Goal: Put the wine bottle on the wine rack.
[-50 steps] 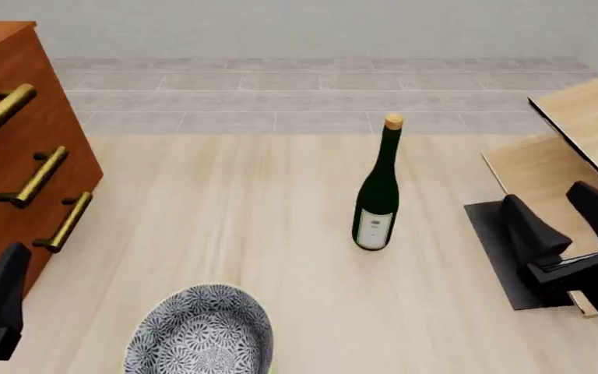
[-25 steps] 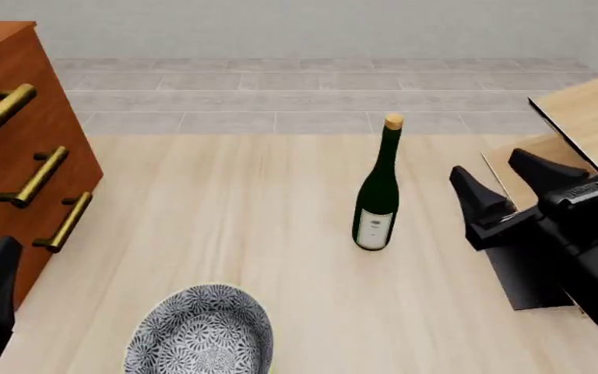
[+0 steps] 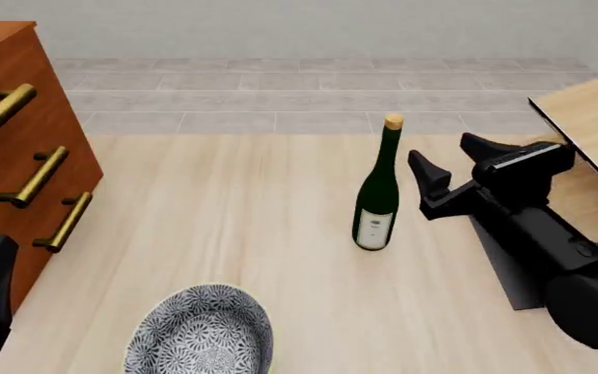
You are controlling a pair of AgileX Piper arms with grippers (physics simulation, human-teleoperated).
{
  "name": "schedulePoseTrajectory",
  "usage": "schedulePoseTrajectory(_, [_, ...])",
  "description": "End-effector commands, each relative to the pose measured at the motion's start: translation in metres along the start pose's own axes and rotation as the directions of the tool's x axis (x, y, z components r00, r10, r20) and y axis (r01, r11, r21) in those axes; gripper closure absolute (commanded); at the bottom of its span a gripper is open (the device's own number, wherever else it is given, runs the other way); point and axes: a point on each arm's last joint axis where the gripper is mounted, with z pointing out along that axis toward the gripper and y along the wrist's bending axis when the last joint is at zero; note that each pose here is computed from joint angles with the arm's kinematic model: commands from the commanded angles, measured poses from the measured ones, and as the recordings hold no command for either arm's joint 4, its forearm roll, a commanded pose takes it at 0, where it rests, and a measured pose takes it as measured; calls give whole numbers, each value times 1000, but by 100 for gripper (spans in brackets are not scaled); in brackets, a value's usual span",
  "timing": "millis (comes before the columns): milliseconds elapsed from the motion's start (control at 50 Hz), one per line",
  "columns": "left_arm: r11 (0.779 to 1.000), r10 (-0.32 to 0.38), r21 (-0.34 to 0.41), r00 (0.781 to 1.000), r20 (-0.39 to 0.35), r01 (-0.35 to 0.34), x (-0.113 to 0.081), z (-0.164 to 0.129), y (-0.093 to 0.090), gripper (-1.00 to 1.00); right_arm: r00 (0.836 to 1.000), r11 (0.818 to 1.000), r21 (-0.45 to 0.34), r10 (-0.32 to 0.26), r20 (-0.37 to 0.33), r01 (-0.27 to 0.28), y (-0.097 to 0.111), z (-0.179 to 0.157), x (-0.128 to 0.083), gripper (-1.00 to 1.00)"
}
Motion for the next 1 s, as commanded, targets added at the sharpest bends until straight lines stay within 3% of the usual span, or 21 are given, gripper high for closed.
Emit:
schedulePoseTrajectory(20, [1000, 4, -9, 1000, -3, -4, 1, 0, 0, -100, 1000, 1000, -14, 2, -10, -3, 4, 26, 4, -100])
schedulePoseTrajectory(1000, [998, 40, -48, 999, -35, -42, 21, 1, 2, -100, 997, 996, -79, 25, -68, -30, 29, 103, 31, -100])
